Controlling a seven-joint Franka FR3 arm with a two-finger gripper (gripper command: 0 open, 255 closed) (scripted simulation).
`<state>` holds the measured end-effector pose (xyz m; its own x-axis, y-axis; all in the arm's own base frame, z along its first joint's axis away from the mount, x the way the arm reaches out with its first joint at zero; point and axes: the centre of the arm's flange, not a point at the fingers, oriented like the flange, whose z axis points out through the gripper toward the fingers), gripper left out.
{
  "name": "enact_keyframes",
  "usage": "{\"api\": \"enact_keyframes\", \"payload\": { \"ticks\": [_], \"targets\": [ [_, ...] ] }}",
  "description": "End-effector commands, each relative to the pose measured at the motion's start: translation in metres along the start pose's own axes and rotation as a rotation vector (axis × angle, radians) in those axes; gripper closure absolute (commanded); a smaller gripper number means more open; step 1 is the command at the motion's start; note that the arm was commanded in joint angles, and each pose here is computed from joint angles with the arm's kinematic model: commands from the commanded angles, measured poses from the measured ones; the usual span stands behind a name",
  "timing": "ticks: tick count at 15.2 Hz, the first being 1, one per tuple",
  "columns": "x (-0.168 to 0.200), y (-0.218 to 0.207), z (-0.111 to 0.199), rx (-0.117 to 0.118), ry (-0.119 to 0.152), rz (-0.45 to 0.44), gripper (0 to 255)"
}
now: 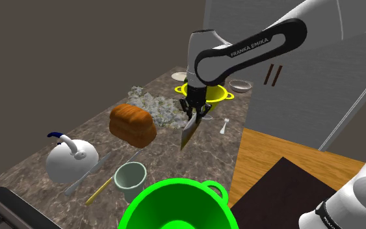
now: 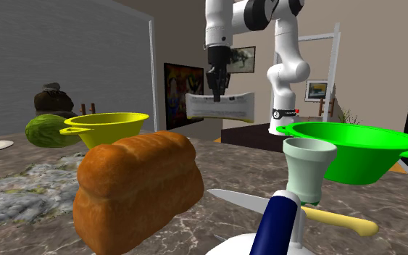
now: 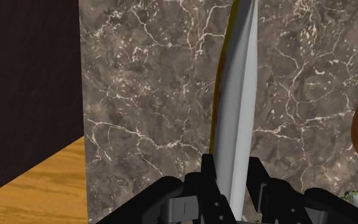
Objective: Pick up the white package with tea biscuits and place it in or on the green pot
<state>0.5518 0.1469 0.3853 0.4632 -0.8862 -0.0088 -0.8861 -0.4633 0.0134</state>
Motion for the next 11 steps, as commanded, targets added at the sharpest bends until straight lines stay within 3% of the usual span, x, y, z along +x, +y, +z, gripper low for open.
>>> {"api": "enact_keyframes", "payload": {
  "ticks": [1,9,11],
  "targets": [
    [0.0,0.0,-0.013,0.0,0.0,0.0,255],
    [-0.001,0.001,-0.055,0.0,0.0,0.0,255],
    [-0.026,0.009,-0.057,0.0,0.0,0.0,255]
  ]
}}
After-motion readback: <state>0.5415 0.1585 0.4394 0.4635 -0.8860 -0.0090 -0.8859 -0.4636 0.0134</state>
